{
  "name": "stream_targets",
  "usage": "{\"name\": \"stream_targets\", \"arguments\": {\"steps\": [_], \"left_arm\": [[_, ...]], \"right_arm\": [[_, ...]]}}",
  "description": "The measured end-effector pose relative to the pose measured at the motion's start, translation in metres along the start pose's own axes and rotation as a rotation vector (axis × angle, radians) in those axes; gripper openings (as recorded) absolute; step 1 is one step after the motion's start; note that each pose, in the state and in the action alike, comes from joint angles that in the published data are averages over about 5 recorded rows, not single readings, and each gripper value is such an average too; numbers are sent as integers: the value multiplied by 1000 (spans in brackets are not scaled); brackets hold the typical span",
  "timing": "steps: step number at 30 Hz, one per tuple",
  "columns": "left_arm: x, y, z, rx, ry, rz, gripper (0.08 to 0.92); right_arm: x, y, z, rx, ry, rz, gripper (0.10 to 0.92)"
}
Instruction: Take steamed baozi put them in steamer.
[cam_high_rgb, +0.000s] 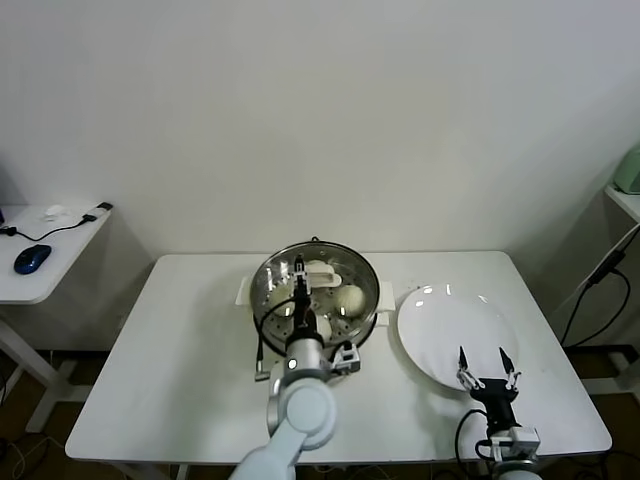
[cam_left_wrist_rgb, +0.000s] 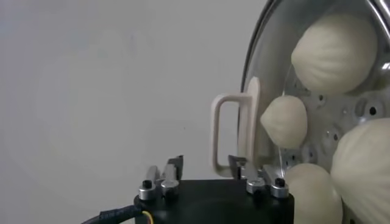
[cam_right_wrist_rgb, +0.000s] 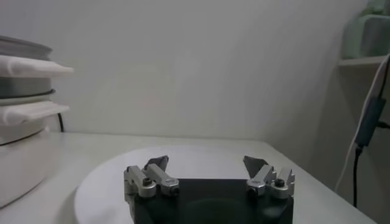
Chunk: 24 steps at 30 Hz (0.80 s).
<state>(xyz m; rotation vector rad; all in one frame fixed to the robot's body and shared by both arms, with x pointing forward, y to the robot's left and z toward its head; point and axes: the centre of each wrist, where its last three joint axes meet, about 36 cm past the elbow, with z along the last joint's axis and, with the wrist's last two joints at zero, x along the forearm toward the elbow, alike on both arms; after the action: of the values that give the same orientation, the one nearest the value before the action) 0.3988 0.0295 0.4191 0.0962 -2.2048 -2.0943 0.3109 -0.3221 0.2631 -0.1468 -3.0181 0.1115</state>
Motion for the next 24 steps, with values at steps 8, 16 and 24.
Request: {"name": "stream_targets", "arguments": {"steps": [8,16,24], "left_arm": [[21,21,19,125,-44,22,783],[29,41,74,391,1,64,822],[21,35,178,747,-15,131,823]], "right_arm": [[-2,4,-2,-5,8,-14,823],[0,7,-5,-9,-5,-31,823],[2,11,-8,-13,-28,-45,823]]}}
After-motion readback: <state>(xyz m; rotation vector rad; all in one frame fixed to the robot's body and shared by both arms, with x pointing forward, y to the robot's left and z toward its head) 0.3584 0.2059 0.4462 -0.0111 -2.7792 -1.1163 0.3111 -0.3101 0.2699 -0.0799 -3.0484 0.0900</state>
